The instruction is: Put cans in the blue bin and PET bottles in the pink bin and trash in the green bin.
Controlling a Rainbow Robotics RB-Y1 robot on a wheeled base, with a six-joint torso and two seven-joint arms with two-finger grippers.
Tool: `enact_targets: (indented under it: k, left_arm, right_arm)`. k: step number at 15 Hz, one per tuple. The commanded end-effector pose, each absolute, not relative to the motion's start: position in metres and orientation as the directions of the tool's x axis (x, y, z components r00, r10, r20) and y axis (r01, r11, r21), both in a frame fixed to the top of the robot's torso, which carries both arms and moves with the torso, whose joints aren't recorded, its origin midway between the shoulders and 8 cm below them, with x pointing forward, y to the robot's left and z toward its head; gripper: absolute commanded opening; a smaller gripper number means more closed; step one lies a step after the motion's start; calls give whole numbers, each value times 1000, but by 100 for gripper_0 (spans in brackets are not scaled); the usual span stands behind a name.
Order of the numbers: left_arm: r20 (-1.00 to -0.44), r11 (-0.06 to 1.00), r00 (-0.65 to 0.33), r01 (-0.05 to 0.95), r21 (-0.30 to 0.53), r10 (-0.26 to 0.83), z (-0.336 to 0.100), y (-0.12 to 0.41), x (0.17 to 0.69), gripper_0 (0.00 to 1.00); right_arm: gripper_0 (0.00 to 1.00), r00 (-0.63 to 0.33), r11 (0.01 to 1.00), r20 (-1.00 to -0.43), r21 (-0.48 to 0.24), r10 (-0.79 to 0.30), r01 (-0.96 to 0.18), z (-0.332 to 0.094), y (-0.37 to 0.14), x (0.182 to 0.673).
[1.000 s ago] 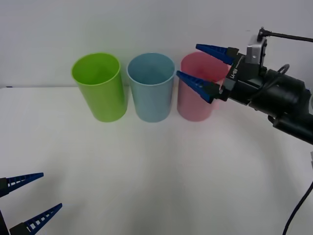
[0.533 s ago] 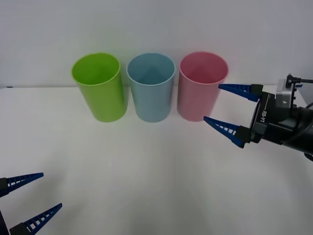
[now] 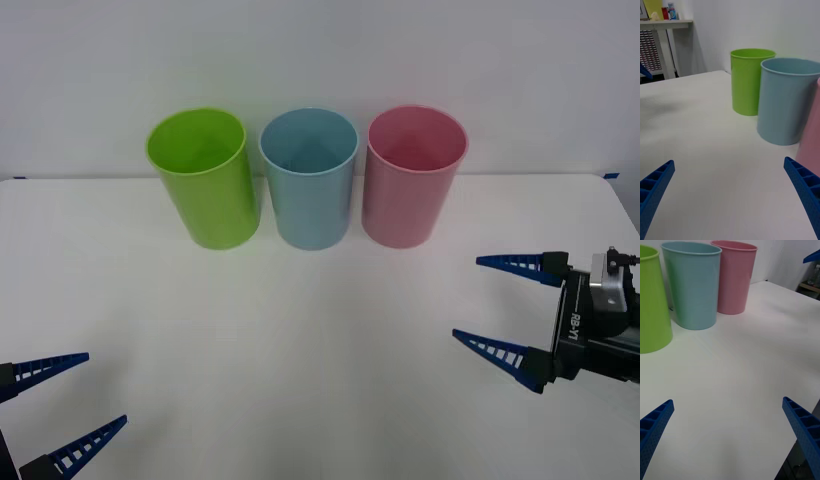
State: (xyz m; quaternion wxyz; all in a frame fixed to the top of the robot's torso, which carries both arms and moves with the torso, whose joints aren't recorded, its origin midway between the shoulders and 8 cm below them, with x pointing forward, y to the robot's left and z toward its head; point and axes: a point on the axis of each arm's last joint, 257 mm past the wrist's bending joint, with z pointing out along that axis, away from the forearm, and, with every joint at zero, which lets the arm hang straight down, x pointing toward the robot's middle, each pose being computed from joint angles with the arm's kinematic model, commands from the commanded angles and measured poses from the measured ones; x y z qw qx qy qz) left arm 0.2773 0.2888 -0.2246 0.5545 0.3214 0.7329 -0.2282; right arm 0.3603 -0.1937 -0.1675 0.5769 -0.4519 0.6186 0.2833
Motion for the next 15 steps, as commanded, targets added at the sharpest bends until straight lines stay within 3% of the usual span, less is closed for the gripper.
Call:
enact_targets:
  k: [1,15]
  left_arm:
    - [-959,689,-179,724,22,218,-225,289,277,100]
    - [-959,689,-179,724,22,218,-225,289,277,100]
  right_arm:
    - [100,47,419,-962,-161,-268,-893,-187,-208,340]
    - [100,-16,368,-917,-143,-397,-919,-225,-240,316]
